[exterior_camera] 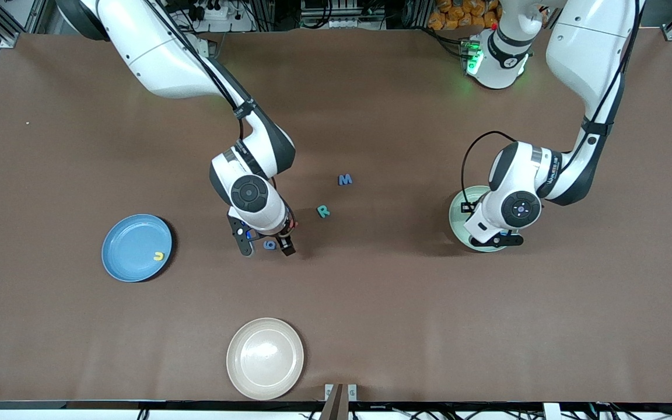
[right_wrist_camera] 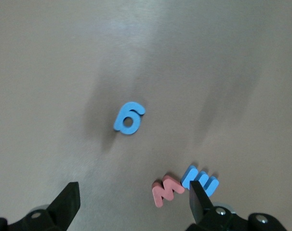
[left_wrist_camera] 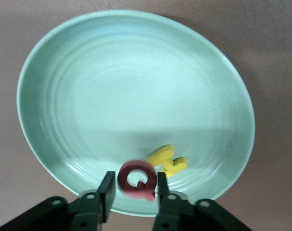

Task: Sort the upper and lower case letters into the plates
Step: 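Drop the red Q into the green plate with the left gripper, then grasp the blue W with the left gripper while the right gripper nears the m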

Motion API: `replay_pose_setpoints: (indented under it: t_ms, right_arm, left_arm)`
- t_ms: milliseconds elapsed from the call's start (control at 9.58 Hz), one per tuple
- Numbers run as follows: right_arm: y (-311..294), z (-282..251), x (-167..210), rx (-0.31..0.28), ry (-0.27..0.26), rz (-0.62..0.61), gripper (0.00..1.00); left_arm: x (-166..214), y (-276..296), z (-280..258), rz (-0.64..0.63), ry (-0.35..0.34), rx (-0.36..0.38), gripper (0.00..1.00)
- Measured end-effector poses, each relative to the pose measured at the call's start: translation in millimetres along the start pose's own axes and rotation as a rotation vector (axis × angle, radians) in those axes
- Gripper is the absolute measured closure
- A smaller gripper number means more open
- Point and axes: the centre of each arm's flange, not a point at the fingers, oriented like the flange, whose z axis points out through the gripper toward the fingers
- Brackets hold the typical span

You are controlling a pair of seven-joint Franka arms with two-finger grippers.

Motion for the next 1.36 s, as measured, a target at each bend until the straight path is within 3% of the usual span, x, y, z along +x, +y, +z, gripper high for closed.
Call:
replay_pose_setpoints:
  t_ms: [313, 418, 626, 835, 1148, 1357]
  right_arm:
    - [5.1, 13.1, -8.6, 0.034, -0.011, 0.074, 0.0]
    - [5.8, 13.4, -12.9, 0.036, -0.012, 0.096, 0.0]
    - [9.6, 17.3, -20.5, 0.029, -0.011, 0.147, 0.0]
    - [16.4, 26.0, -24.7, 0.01, -0.005, 0.199, 0.0]
    - [17.9, 28.9, -27.5, 0.022, -0.011, 0.328, 0.0]
    - [19.9, 32.4, -26.4, 0.019, -0.01, 0.393, 0.0]
  left_arm:
    - [-2.4, 11.9, -1.7, 0.045, 0.01, 0.011, 0.08]
    - [-7.0, 35.9, -7.1, 0.005, 0.023, 0.008, 0.0]
    - [-20.4, 110.9, -24.9, -0.119, 0.058, -0.031, 0.0]
    - [-28.8, 182.1, -30.8, -0.25, 0.046, -0.114, 0.0]
    - [-62.6, 276.1, -17.8, -0.334, 0.113, -0.164, 0.0]
    - [-104.9, 340.1, 5.0, -0.311, 0.15, -0.181, 0.0]
